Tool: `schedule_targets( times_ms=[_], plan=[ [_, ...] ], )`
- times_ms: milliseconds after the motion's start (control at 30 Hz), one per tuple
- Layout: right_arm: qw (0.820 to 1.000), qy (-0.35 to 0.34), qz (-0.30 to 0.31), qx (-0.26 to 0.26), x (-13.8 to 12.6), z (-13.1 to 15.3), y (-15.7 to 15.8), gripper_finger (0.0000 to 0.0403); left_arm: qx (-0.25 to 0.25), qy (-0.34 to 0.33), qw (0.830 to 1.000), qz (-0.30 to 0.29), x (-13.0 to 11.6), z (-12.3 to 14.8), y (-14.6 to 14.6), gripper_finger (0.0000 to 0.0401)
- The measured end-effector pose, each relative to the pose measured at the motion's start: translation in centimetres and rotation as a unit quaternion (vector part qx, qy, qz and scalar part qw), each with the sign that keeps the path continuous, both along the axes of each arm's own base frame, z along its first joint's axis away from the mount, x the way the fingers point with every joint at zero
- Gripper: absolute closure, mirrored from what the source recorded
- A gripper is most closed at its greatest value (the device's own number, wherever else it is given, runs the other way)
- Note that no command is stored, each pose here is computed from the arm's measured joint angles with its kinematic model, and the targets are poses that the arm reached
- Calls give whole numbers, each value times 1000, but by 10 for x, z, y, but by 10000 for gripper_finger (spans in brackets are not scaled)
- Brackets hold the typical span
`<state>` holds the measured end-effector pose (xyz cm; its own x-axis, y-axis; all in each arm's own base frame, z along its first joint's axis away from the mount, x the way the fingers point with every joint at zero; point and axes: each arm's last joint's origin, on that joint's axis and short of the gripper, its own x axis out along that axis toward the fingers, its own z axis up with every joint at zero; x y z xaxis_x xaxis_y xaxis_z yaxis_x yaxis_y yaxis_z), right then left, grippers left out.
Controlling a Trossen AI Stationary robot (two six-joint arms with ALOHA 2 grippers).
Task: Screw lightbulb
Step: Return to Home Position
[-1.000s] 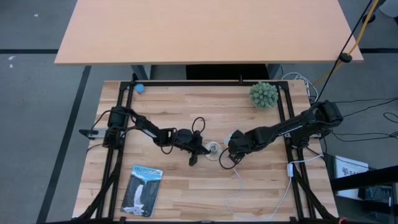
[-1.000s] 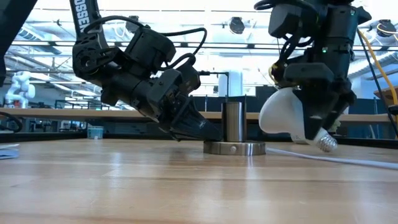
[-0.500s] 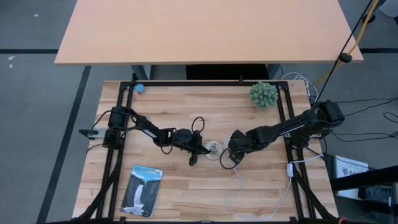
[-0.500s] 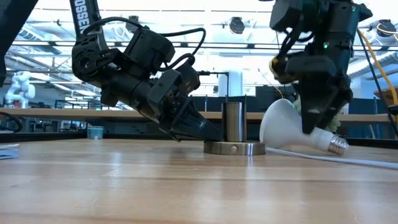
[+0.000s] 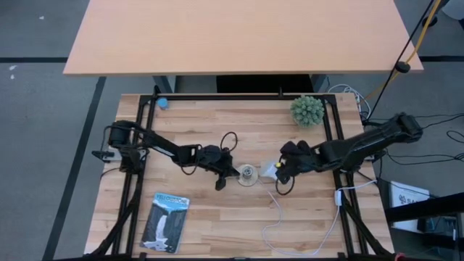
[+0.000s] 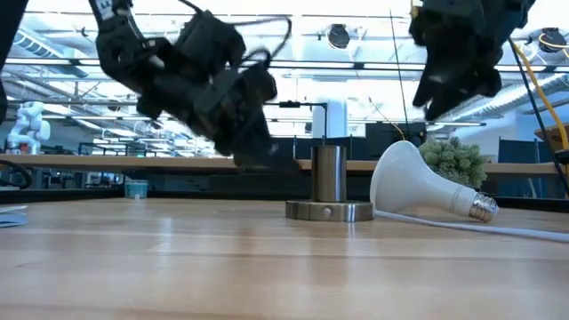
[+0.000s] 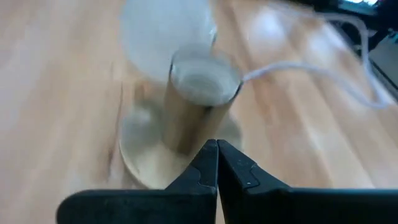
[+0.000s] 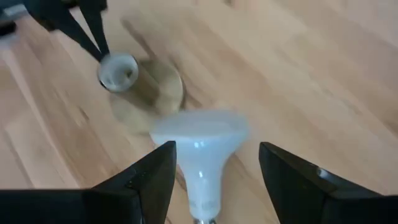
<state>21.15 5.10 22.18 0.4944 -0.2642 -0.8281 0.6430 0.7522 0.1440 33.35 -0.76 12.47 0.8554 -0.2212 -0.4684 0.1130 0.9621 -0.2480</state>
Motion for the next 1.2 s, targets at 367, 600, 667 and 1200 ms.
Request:
schedule_targets(
  times_ms=[367,600,667,1200],
  plan=[
    [986,1,104,-132,-30,2,45,183,48,-89,993,57,-97,38,14,401],
    [976,39,130,-173,-49,-2,55,183,26,-166,979,113,-166,24,20,401],
    [979,29,119,-163,-51,-2,57,183,29,-178,975,127,-179,19,20,401],
    [983,-40,27,-175,-81,-61,48,183,54,-217,966,127,-218,38,17,401]
  ],
)
